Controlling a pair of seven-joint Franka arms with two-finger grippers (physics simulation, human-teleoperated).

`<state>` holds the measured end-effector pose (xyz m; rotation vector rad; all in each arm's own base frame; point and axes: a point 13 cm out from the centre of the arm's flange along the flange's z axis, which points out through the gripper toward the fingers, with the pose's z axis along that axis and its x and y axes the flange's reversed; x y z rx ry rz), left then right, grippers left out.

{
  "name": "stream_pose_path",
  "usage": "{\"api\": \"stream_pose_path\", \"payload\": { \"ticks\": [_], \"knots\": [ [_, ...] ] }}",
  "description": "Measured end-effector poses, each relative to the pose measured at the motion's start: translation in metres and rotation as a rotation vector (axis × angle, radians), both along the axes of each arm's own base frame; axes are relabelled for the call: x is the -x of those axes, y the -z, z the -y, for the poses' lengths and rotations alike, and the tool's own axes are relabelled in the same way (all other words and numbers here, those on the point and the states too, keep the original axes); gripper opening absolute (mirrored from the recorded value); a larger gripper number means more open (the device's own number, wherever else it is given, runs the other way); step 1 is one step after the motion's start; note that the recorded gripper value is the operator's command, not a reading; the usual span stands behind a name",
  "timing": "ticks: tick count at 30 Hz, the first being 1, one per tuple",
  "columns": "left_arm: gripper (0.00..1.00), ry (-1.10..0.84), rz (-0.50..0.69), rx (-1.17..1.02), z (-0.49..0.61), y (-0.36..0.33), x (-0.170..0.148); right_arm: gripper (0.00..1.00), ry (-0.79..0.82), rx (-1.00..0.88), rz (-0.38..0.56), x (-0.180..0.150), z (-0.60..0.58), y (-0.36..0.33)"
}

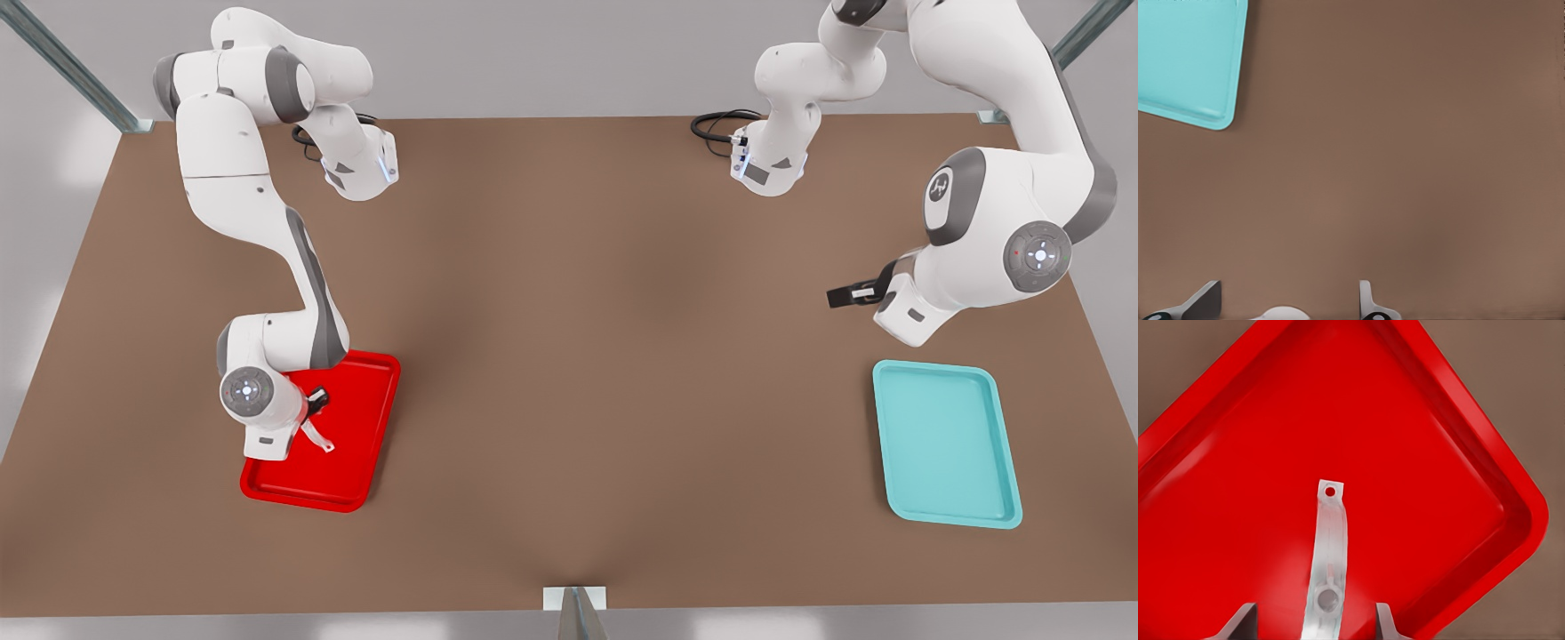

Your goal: Take the drainage pipe clamp from the left arm, pass it to the right arm, and place it in the plate on the right side

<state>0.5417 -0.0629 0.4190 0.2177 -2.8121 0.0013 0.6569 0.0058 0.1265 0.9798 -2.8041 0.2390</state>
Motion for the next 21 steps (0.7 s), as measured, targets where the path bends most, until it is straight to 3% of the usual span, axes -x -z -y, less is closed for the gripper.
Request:
{"api": "stream_pose_path", "payload": {
  "ticks": [6,8,12,16,21],
  "knots": [
    [1.0,0.057,-0.001,0.018,0.0,0.001,0.0,1.0,-0.007,-0.026,0.012,-0.004,-0.012,-0.018],
    [1.0,0.073,-0.001,0.022,0.0,0.001,0.0,1.0,-0.04,-0.055,0.064,-0.028,-0.053,-0.075],
    [1.0,0.098,-0.001,0.03,-0.001,0.002,0.0,1.0,-0.033,-0.11,0.103,-0.035,-0.105,-0.183],
    [1.0,0.12,-0.001,0.036,-0.001,0.002,0.0,1.0,0.177,-0.101,0.115,-0.005,-0.037,-0.309],
    [1.0,0.14,-0.001,0.041,-0.001,0.001,0.0,1.0,0.38,-0.103,-0.051,0.097,0.013,-0.316]
  ]
}}
